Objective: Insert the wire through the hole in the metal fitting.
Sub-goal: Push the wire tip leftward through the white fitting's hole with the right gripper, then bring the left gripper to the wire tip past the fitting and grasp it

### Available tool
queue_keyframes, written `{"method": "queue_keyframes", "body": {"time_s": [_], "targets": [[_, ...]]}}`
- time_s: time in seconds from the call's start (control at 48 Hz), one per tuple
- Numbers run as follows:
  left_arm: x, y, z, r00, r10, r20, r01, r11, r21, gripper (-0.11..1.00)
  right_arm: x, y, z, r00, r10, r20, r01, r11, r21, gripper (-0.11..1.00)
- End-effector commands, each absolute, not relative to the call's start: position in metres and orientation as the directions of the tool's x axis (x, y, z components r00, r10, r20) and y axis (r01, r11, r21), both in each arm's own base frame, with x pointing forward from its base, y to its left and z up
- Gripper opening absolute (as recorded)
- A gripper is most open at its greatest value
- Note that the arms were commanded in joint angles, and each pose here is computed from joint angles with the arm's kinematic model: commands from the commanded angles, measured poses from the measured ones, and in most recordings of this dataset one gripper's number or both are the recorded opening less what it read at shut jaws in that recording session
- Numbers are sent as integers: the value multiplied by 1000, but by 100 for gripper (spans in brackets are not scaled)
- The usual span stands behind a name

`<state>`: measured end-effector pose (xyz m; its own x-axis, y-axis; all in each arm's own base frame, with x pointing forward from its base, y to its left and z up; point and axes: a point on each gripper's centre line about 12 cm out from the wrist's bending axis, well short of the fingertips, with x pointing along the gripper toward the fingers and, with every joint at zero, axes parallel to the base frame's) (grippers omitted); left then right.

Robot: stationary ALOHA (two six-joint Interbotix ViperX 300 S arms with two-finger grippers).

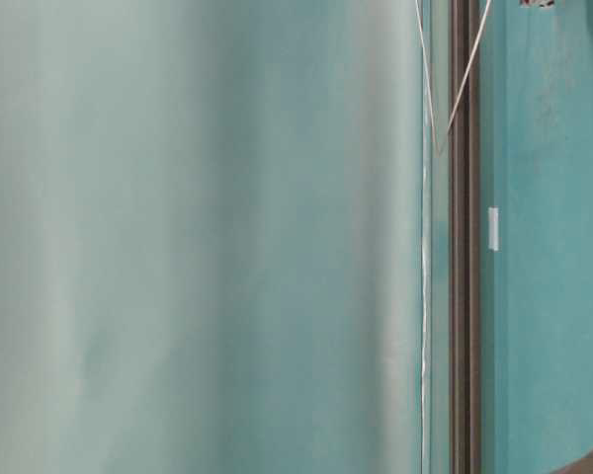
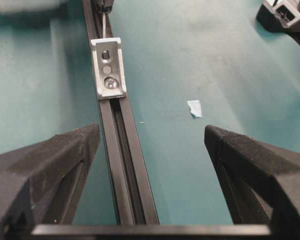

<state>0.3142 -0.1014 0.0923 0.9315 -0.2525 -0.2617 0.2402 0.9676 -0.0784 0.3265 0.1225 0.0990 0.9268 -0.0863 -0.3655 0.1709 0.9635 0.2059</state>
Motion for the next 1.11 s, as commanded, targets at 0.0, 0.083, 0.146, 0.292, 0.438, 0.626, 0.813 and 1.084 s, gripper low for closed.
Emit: {"method": "queue_keyframes", "body": {"time_s": [0.0,0.083,0.146,0.292,0.438,0.626,0.813,1.084], "targets": [[317,-104,103,939,-259,-225,247,966,-81,67,332,124,107,936,-84,-341,166,961,221,-1],[318,-104,103,940,-260,-223,247,965,-81,67,332,124,107,936,-82,-344,166,961,221,-1],[318,-104,103,940,-260,-223,247,965,-81,67,333,123,107,936,-85,-342,168,960,222,-1],[318,-104,103,940,-260,-223,247,965,-81,67,334,122,107,935,-89,-342,173,960,222,-1],[318,-104,103,940,-260,-223,247,965,-81,67,337,122,106,936,-88,-341,169,961,217,-1],[318,-104,103,939,-261,-223,249,965,-79,67,341,121,107,940,-80,-331,156,966,209,-1],[319,-104,104,940,-260,-220,248,965,-78,67,346,118,106,939,-85,-333,161,965,206,-1],[321,-105,104,938,-260,-231,247,965,-82,67,356,116,105,943,-82,-322,151,969,195,-1]]}}
